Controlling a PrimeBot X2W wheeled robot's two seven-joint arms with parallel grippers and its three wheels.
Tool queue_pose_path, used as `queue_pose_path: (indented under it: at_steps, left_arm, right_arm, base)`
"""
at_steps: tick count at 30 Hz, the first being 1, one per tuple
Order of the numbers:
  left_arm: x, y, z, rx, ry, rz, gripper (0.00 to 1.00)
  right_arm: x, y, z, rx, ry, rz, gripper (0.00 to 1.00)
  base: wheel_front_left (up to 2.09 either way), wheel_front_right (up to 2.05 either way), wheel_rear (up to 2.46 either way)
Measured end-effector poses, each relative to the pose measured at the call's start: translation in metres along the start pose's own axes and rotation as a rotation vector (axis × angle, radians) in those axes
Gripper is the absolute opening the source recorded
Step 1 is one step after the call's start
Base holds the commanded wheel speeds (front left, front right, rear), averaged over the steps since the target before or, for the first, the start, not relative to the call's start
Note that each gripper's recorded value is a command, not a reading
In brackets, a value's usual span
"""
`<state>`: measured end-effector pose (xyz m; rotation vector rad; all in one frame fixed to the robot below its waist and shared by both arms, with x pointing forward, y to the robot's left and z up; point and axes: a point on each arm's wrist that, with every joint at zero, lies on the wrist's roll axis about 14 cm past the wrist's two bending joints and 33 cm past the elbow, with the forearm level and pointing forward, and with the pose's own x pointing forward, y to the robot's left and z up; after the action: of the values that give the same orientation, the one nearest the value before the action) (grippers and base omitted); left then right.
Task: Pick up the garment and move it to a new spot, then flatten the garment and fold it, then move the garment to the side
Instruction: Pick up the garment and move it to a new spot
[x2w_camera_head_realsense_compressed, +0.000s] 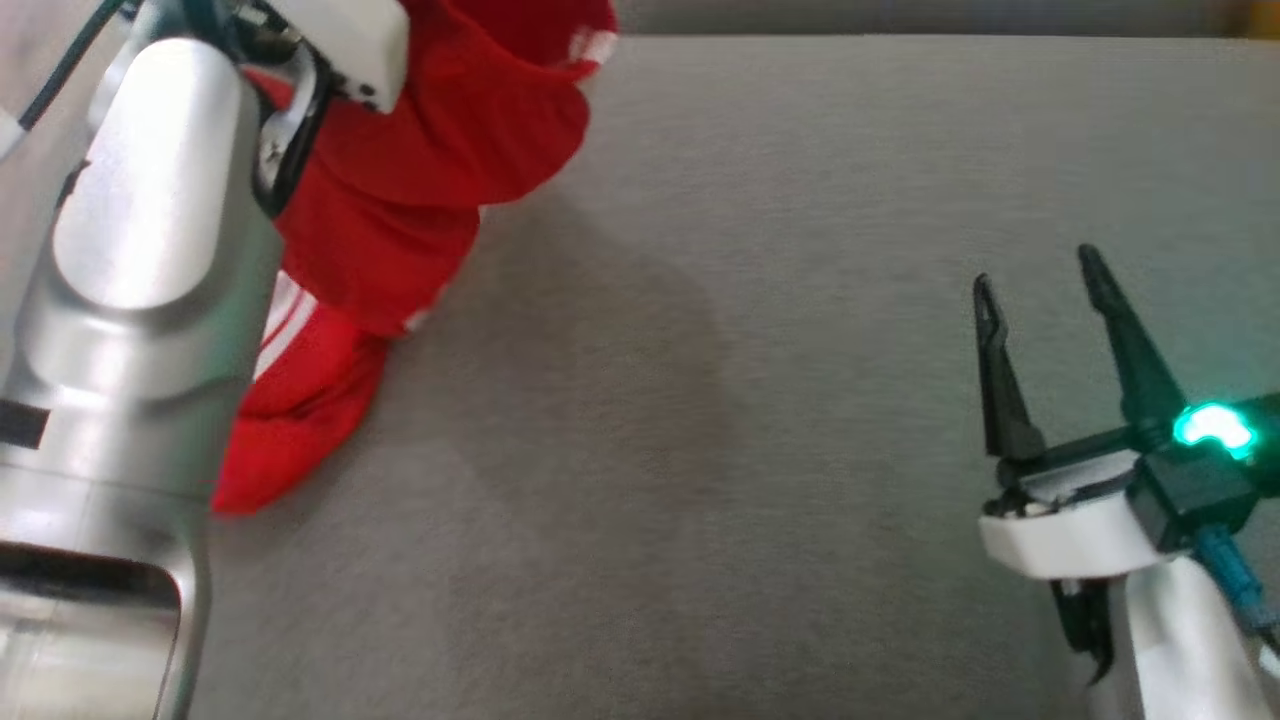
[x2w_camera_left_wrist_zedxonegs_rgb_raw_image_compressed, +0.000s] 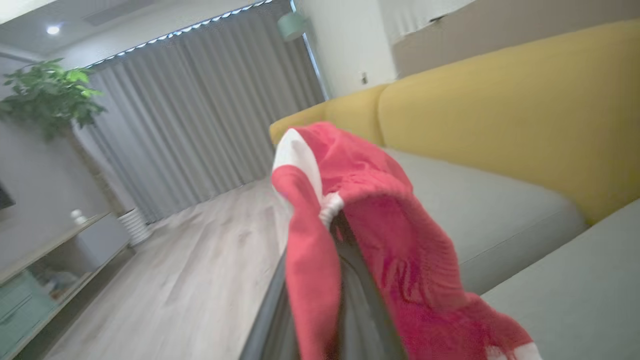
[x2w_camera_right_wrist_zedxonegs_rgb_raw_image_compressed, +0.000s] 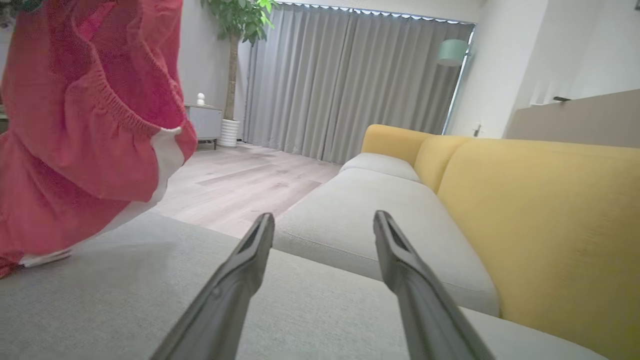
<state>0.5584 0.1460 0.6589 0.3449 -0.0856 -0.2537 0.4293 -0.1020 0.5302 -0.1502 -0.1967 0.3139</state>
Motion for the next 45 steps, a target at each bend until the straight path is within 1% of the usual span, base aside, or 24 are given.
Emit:
queue_pose_path:
  at_steps: [3, 5, 7, 11, 13, 15, 17, 20, 23, 24, 25, 28, 32, 34, 38, 40, 45]
  left_arm:
    - [0.011, -0.042, 0.04, -0.031, -0.094, -0.103, 0.0]
    - [0.018, -0.075, 0.062, -0.053, -0.145, -0.184, 0.0]
    - [0.022, -0.111, 0.082, -0.069, -0.194, -0.266, 0.0]
    - [0.028, -0.178, 0.114, -0.139, -0.276, -0.419, 0.0]
    - [0.031, -0.209, 0.118, -0.174, -0.284, -0.487, 0.0]
    - [0.035, -0.233, 0.104, -0.193, -0.256, -0.535, 0.0]
    - [0.038, -0.255, 0.07, -0.237, -0.188, -0.573, 0.0]
    - [0.027, -0.288, -0.011, -0.307, -0.039, -0.619, 0.0]
    - [-0.004, -0.309, -0.096, -0.388, 0.132, -0.628, 0.0]
    - [-0.015, -0.311, -0.116, -0.411, 0.174, -0.618, 0.24]
    - [-0.024, -0.311, -0.131, -0.432, 0.205, -0.601, 1.0]
    - [-0.036, -0.299, -0.147, -0.477, 0.217, -0.525, 1.0]
    - [-0.042, -0.272, -0.136, -0.524, 0.17, -0.392, 1.0]
    - [-0.052, -0.255, -0.129, -0.543, 0.134, -0.321, 1.0]
    - [-0.095, -0.231, -0.142, -0.551, 0.153, -0.222, 1.0]
    - [-0.118, -0.217, -0.147, -0.551, 0.166, -0.154, 1.0]
    - [-0.163, -0.169, -0.137, -0.569, 0.112, 0.042, 1.0]
  right_arm:
    - [-0.022, -0.016, 0.008, -0.006, 0.002, -0.063, 1.0]
    - [-0.037, -0.03, 0.014, -0.009, 0.002, -0.113, 1.0]
    - [-0.053, -0.045, 0.019, 0.013, -0.005, -0.173, 1.0]
    - [-0.08, -0.072, 0.028, 0.021, -0.011, -0.28, 1.0]
    - [-0.093, -0.084, 0.027, 0.027, -0.003, -0.33, 1.0]
    - [-0.102, -0.093, 0.026, 0.034, 0.005, -0.371, 1.0]
    - [-0.109, -0.101, 0.024, 0.039, 0.016, -0.403, 1.0]
    - [-0.11, -0.106, 0.015, 0.05, 0.045, -0.42, 1.0]
    - [-0.111, -0.105, 0.002, 0.058, 0.082, -0.424, 1.0]
    - [-0.11, -0.105, -0.001, 0.062, 0.091, -0.424, 1.0]
    - [-0.11, -0.105, -0.004, 0.068, 0.099, -0.424, 1.0]
    - [-0.107, -0.104, -0.011, 0.086, 0.109, -0.419, 1.0]
    - [-0.099, -0.093, -0.017, 0.095, 0.121, -0.379, 1.0]
    - [-0.098, -0.087, -0.021, 0.113, 0.127, -0.366, 1.0]
    - [-0.097, -0.071, -0.027, 0.143, 0.142, -0.324, 1.0]
    - [-0.098, -0.063, -0.027, 0.151, 0.142, -0.304, 1.0]
    - [-0.111, -0.048, -0.027, 0.168, 0.152, -0.276, 1.0]
  base:
    - [0.0, 0.0, 0.0]
    - [0.0, 0.0, 0.0]
    - [0.0, 0.0, 0.0]
    - [0.0, 0.0, 0.0]
    - [0.0, 0.0, 0.0]
    - [0.0, 0.0, 0.0]
    - [0.0, 0.0, 0.0]
    - [0.0, 0.0, 0.0]
    - [0.0, 0.0, 0.0]
    - [0.0, 0.0, 0.0]
    - [0.0, 0.0, 0.0]
    - [0.0, 0.0, 0.0]
    - [0.0, 0.0, 0.0]
    - [0.0, 0.0, 0.0]
    - [0.0, 0.0, 0.0]
    - [0.0, 0.0, 0.0]
    - [0.0, 0.0, 0.0]
